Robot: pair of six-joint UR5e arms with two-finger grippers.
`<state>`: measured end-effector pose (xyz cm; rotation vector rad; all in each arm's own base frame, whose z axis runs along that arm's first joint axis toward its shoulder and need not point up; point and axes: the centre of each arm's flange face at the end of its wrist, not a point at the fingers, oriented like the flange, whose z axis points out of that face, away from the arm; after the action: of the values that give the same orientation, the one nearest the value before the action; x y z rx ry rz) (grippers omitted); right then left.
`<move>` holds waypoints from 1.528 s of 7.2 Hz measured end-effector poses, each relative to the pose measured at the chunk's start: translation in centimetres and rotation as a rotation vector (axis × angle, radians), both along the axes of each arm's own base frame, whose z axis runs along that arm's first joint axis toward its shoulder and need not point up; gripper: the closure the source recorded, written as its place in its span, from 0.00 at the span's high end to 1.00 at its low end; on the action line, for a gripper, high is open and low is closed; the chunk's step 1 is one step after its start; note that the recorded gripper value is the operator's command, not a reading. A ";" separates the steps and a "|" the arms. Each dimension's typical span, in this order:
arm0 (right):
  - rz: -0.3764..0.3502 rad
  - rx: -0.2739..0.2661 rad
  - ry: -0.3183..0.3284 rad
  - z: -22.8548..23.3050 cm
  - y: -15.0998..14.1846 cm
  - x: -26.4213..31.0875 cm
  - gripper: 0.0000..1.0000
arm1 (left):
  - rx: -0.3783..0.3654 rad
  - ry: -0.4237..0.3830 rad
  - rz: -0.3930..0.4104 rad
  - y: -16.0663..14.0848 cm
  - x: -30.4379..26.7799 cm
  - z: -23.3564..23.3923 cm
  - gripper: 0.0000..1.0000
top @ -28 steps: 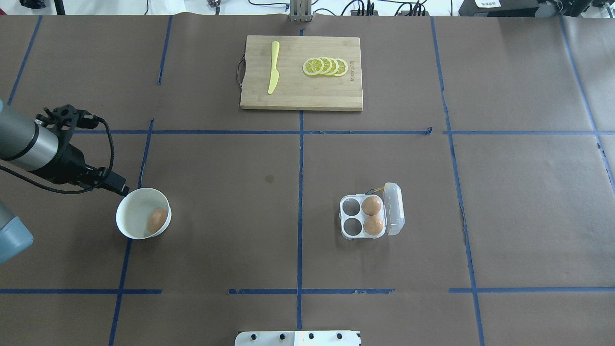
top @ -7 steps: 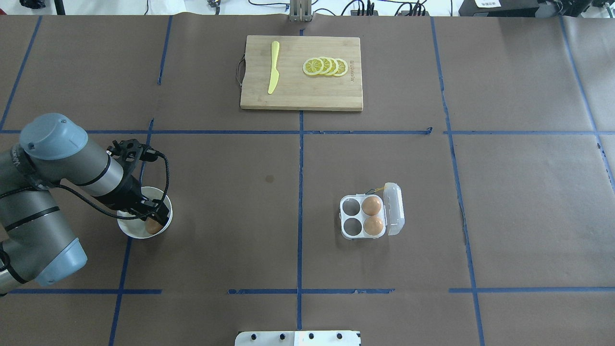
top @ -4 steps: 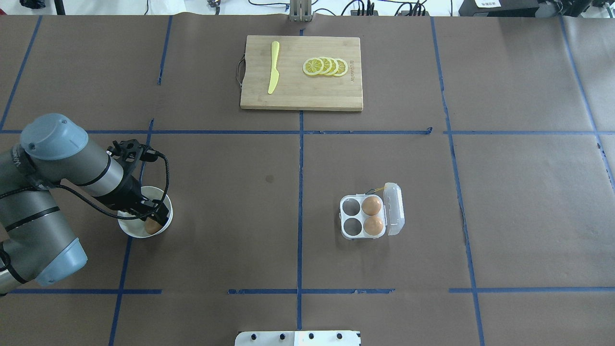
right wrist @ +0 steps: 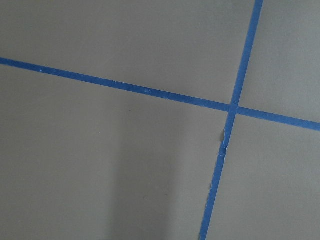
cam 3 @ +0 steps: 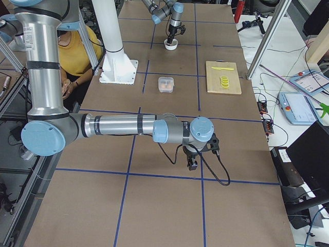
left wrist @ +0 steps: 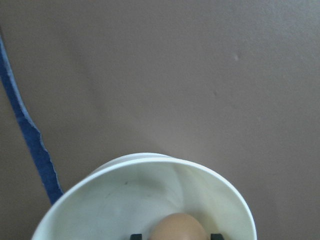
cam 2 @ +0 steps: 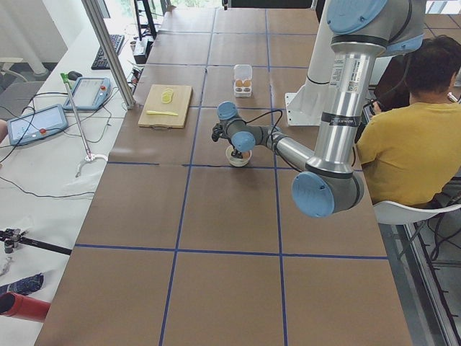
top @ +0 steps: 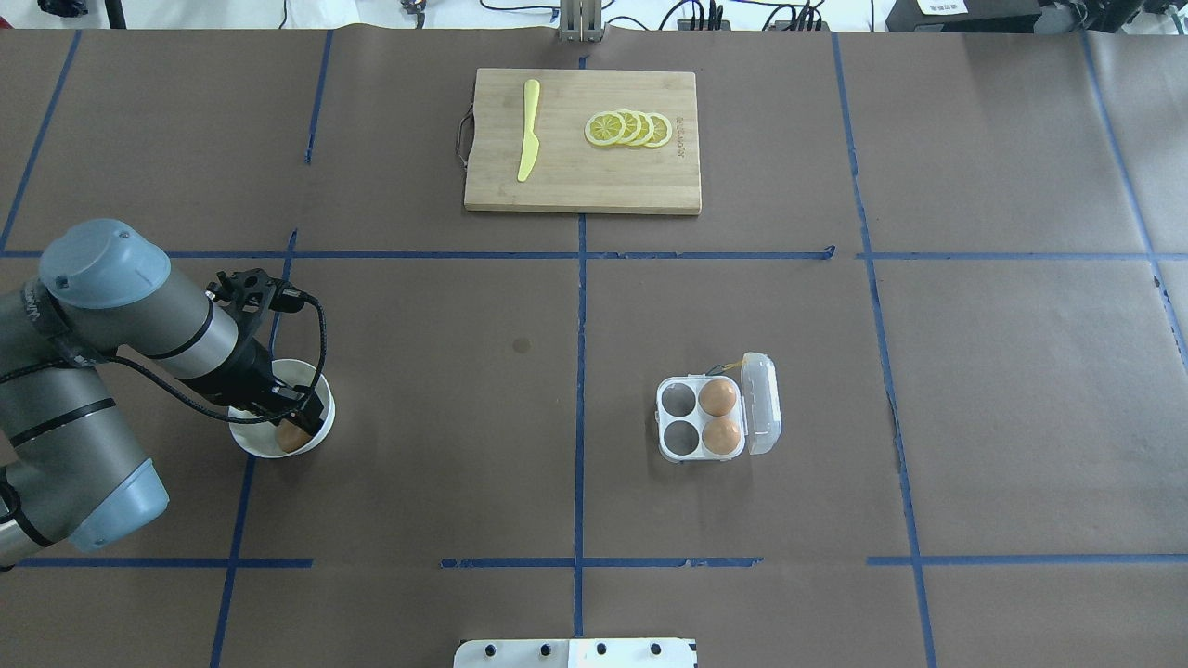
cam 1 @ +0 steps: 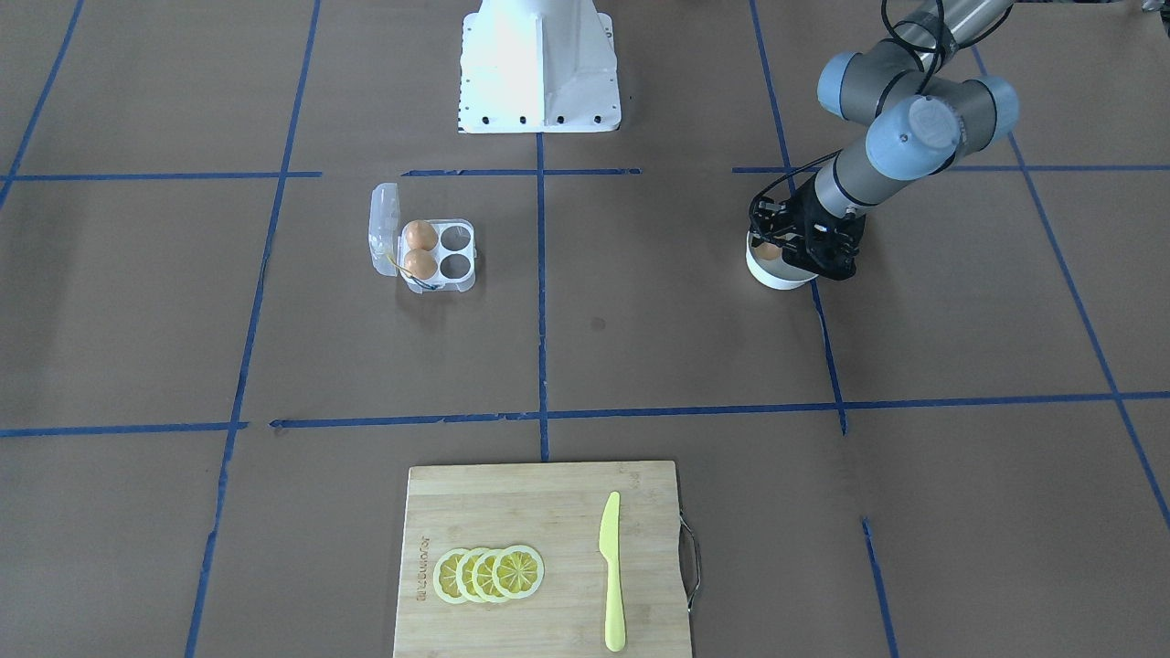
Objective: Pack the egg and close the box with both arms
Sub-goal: 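Close the left gripper on the brown egg inside the bowl, then lift the egg out of the bowl with the left gripper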
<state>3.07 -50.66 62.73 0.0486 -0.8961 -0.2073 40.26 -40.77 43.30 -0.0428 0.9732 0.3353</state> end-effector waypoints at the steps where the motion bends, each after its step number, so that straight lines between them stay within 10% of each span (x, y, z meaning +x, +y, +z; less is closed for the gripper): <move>1: 0.000 0.000 0.000 0.0 0.0 0.0 1.00 | 0.000 0.002 -0.002 0.0 -0.2 -0.2 0.00; 6: 0.000 0.009 -0.001 -0.4 -0.2 0.0 1.00 | 0.028 0.038 -0.053 -1.5 -2.6 -4.1 0.00; 11: 0.000 0.023 -0.001 -1.0 -0.6 0.0 1.00 | -0.061 0.117 -0.105 -5.0 7.7 -22.4 0.00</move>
<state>3.04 -51.23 61.68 0.0699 -0.8949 -0.2179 47.98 -45.74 20.91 -0.0278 1.0968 0.2132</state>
